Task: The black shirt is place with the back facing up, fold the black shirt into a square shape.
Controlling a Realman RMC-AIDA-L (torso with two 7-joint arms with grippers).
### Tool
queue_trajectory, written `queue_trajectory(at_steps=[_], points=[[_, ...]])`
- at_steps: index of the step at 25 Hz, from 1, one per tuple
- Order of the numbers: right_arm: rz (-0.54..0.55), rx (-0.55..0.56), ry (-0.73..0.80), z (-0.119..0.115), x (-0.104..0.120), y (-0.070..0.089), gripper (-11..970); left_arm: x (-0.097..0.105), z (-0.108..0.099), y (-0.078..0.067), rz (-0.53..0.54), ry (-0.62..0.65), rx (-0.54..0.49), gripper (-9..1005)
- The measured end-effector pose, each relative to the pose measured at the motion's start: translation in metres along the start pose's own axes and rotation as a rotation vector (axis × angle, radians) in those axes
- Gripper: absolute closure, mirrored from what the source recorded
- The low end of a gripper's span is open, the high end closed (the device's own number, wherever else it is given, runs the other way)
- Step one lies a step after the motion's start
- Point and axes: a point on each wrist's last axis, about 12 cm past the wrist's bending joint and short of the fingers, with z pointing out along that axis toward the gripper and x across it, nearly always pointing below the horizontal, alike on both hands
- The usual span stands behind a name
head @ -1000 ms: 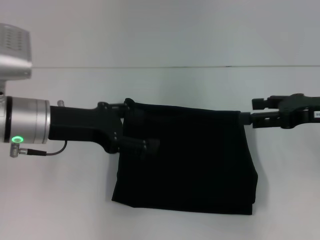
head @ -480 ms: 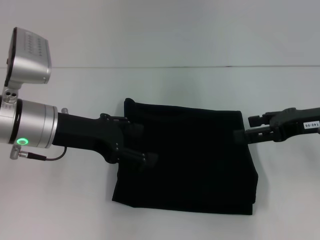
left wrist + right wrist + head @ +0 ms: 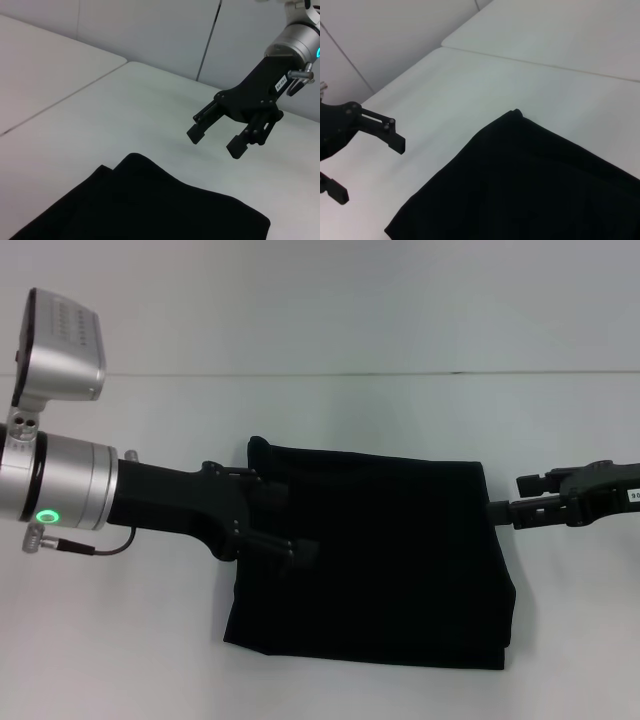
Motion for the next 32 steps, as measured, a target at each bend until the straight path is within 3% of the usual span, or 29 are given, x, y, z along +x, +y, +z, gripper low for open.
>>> queue_trajectory(at_steps=[25,32], points=[[0.004,0.001,-0.018,0.002,-0.009,-0.003,62,-0.006,0.003,0.006,0.000,0.004,-0.030,61],[0.021,-0.022,0.006,0.007,-0.008,-0.005,62,-0.006,0.008,0.011,-0.026,0.054,-0.017,62]])
